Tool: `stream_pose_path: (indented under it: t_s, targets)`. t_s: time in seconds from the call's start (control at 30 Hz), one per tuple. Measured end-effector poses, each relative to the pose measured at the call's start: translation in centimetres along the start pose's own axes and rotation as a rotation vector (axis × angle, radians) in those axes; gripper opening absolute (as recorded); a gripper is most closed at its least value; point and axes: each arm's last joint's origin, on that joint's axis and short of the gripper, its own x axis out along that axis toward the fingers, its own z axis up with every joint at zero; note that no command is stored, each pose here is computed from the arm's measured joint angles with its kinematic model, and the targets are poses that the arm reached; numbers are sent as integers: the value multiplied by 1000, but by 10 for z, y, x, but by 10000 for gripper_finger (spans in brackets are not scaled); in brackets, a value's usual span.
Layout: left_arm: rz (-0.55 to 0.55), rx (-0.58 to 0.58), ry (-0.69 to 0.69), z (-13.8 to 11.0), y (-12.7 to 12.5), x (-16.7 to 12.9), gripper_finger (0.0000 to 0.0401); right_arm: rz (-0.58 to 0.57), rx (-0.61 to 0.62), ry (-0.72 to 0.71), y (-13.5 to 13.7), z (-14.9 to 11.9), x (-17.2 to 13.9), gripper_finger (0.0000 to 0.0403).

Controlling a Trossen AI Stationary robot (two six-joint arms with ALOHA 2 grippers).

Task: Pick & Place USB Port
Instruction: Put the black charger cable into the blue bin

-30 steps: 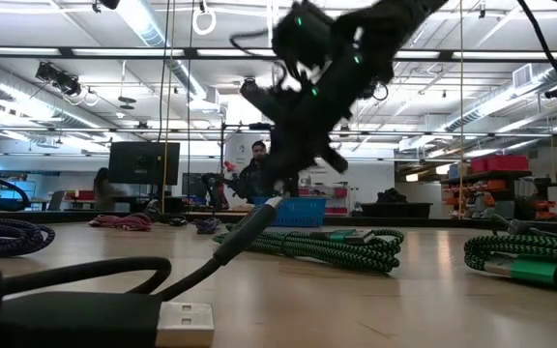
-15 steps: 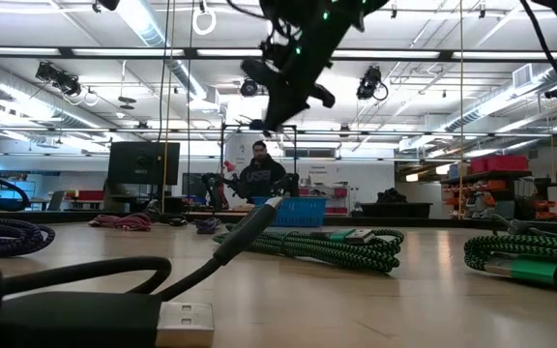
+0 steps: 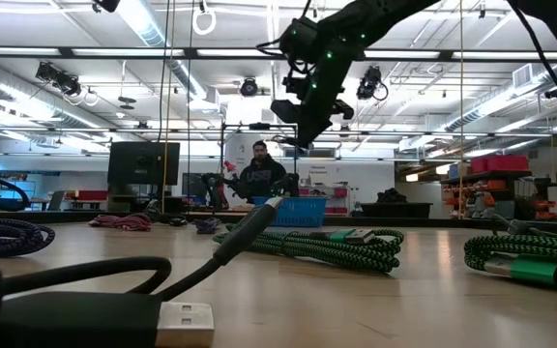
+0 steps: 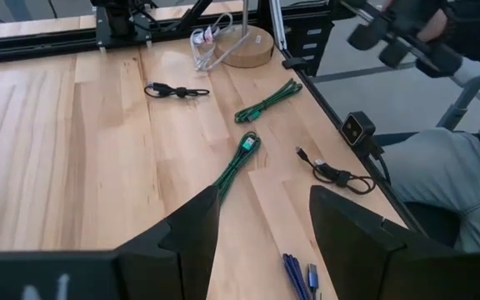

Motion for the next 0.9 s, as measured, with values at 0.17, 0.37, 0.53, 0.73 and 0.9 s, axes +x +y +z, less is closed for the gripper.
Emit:
stream_pose_path:
  t_s: [0.17, 0.37, 0.53, 0.73, 0.9]
  targets:
    - [0, 9, 0, 0, 0, 0, 193, -21, -61, 13, -3, -2, 13, 10]
    - [0, 10, 6, -1, 0, 0, 193, -31, -107, 48, 1, -10, 39, 10]
    - [0, 10, 13, -1, 0, 0, 193, -40, -151, 73, 2, -16, 50, 10]
    - [0, 25, 17, -2, 0, 0, 193, -26, -183, 110, 7, -24, 64, 10]
    - [0, 24, 21, -2, 0, 0, 193, -21, -188, 134, 7, -29, 70, 25]
